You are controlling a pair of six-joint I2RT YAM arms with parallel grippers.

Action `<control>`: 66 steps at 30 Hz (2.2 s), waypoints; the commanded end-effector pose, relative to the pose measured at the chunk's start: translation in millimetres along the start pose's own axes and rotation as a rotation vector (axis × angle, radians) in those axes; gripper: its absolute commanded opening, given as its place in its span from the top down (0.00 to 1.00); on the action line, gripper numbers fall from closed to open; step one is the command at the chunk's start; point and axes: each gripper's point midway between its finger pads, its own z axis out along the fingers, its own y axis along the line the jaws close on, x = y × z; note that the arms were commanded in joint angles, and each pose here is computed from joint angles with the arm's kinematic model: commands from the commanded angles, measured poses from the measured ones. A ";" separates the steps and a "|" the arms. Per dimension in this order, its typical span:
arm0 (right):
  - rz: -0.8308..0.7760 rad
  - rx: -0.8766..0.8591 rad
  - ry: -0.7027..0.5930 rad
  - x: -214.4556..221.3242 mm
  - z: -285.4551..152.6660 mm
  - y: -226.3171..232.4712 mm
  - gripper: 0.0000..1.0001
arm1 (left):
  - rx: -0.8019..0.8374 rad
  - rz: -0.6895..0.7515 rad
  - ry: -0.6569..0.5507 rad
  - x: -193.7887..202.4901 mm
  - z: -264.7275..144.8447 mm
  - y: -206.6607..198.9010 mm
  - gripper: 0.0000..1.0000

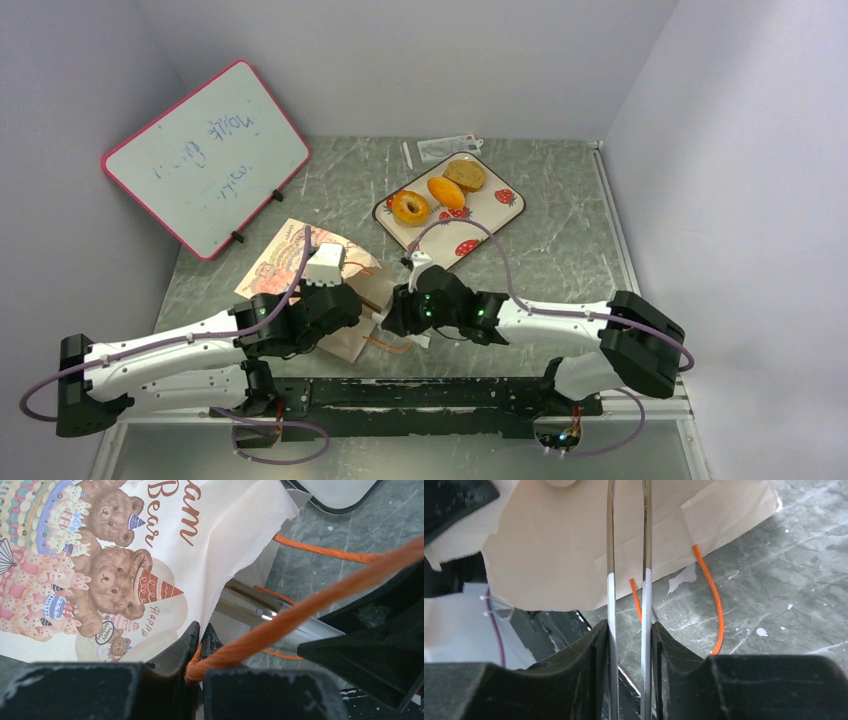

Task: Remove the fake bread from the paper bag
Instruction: Pick up the clamp from the paper bag, then take out the fake bread from the paper bag.

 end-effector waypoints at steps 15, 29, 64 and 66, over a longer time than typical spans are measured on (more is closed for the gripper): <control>0.547 -0.363 0.085 -33.8 -6.4 11.3 0.60 | 0.037 -0.023 -0.011 -11.8 -5.2 -9.4 0.93; 0.649 -0.416 0.105 -40.9 5.5 12.1 0.55 | 0.060 -0.018 -0.012 -14.3 -6.7 -14.2 0.93; 0.707 -0.466 0.073 -66.3 59.7 10.8 0.56 | 0.112 -0.010 0.010 -8.1 -8.0 -20.4 0.93; 0.712 -0.468 0.077 -64.8 60.6 10.1 0.65 | 0.110 -0.016 0.007 -7.7 -8.6 -18.3 0.93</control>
